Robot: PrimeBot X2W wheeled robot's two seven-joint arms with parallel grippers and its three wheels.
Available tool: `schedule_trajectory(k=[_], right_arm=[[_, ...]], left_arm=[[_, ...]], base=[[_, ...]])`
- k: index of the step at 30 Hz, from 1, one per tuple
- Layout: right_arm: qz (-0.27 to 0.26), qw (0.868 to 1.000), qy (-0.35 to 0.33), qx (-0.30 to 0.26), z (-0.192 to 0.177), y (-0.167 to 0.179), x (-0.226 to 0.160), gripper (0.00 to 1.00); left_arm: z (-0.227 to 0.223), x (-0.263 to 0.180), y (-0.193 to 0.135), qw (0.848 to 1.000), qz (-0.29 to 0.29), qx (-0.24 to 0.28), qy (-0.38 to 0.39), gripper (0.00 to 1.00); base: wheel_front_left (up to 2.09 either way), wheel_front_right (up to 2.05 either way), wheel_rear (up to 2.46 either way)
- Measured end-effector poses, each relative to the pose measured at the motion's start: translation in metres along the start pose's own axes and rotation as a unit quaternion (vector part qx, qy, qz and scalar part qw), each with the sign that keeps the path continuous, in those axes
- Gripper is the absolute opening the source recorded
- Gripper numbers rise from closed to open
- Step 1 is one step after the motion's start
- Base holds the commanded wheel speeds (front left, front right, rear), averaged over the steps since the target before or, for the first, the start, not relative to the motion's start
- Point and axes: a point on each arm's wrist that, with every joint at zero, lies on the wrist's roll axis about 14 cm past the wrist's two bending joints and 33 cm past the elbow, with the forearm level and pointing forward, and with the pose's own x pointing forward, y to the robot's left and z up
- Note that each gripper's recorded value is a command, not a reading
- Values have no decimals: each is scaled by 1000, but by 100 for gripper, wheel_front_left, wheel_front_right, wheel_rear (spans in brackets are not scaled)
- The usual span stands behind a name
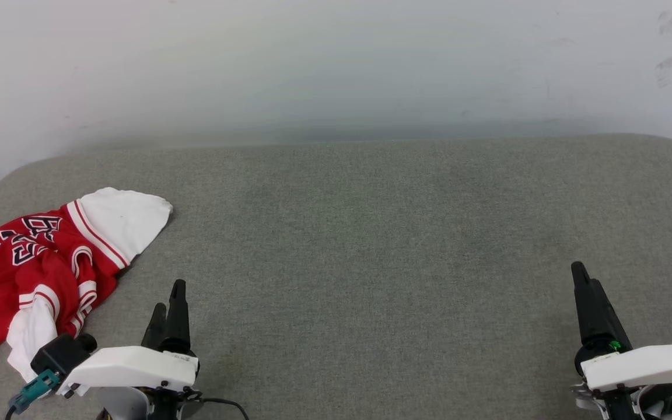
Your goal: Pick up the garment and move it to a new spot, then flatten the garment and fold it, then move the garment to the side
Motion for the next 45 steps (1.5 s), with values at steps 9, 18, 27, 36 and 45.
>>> schedule_trajectory(k=[9,18,27,36,45], right_arm=[[3,998,1,-70,-3,0,-3,100],[14,991,-2,-134,-4,6,-4,100],[25,982,-11,-185,-3,11,-5,100],[38,971,-16,-236,-3,17,-6,100],[48,959,-19,-278,-5,20,-7,100]], left_arm=[[1,-2,0,997,9,79,-11,100],[3,-4,-5,988,5,150,-25,100],[3,-6,-14,978,-9,204,-39,100],[5,-8,-22,966,-21,252,-57,100],[6,-11,-26,952,-28,296,-71,100]], base=[[0,0,0],[0,0,0],[0,0,0],[0,0,0],[0,0,0]])
